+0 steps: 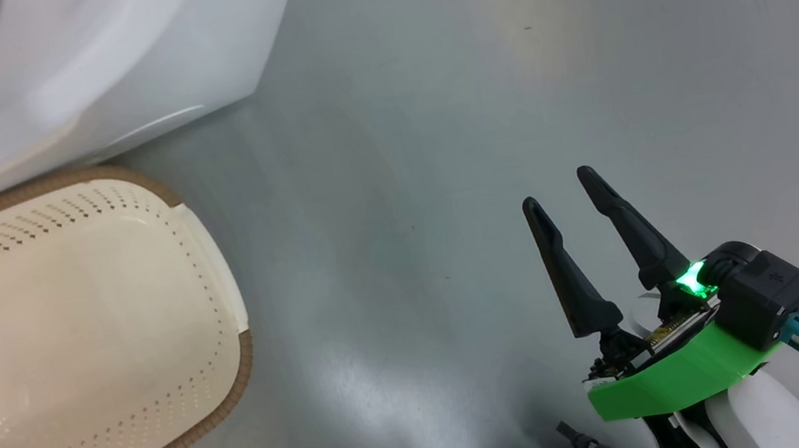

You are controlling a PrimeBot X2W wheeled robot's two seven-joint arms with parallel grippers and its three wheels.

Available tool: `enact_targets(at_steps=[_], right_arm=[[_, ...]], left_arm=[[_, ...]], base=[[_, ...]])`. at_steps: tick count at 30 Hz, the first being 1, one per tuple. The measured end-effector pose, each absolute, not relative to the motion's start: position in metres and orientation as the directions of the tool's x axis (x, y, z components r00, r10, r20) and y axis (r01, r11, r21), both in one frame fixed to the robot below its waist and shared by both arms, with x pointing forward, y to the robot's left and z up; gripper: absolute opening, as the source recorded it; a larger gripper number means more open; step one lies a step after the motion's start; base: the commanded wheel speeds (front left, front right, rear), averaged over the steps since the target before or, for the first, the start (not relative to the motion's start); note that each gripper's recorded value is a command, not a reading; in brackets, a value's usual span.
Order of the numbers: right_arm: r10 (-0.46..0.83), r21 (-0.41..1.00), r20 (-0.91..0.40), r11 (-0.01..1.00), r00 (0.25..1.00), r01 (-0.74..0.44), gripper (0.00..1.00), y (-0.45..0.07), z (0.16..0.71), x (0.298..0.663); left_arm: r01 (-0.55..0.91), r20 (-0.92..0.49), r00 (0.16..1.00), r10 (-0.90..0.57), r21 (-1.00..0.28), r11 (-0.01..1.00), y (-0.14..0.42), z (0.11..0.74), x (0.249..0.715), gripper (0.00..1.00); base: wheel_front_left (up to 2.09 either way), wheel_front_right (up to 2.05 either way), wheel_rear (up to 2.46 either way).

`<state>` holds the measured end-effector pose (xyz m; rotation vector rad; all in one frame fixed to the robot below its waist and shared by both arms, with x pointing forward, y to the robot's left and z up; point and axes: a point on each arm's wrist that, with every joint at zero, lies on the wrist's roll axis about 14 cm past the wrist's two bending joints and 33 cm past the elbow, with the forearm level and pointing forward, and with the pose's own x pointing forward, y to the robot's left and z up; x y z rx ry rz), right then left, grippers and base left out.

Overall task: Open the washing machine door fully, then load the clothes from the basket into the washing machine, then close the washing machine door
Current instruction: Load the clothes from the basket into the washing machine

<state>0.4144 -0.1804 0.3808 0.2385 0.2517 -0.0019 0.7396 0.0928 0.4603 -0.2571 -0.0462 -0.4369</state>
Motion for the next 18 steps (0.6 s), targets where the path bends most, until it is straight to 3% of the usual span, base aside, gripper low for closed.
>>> enact_targets(at_steps=[1, 2, 10, 18], right_arm=[[0.031, 0.236, -0.248, 0.971, 0.968, 0.029, 1.00, -0.179, 0.380, 0.414], [0.033, 0.237, -0.248, 0.971, 0.968, 0.028, 1.00, -0.179, 0.380, 0.415], [0.050, 0.249, -0.249, 0.969, 0.967, 0.014, 1.00, -0.173, 0.378, 0.416], [0.059, 0.250, -0.224, 0.968, 0.973, -0.001, 1.00, -0.172, 0.385, 0.422]], left_arm=[[0.411, 0.070, 0.911, -0.407, -0.238, 0.880, 0.096, 0.450, 0.738, 0.75], [0.401, 0.036, 0.914, -0.404, -0.235, 0.885, 0.098, 0.439, 0.734, 1.00], [0.364, -0.175, 0.896, -0.408, -0.234, 0.901, 0.101, 0.394, 0.719, 1.00], [0.360, -0.213, 0.888, -0.408, -0.232, 0.904, 0.099, 0.392, 0.713, 1.00]], base=[[0.00, 0.00, 0.00], [0.00, 0.00, 0.00], [0.00, 0.00, 0.00], [0.00, 0.00, 0.00]])
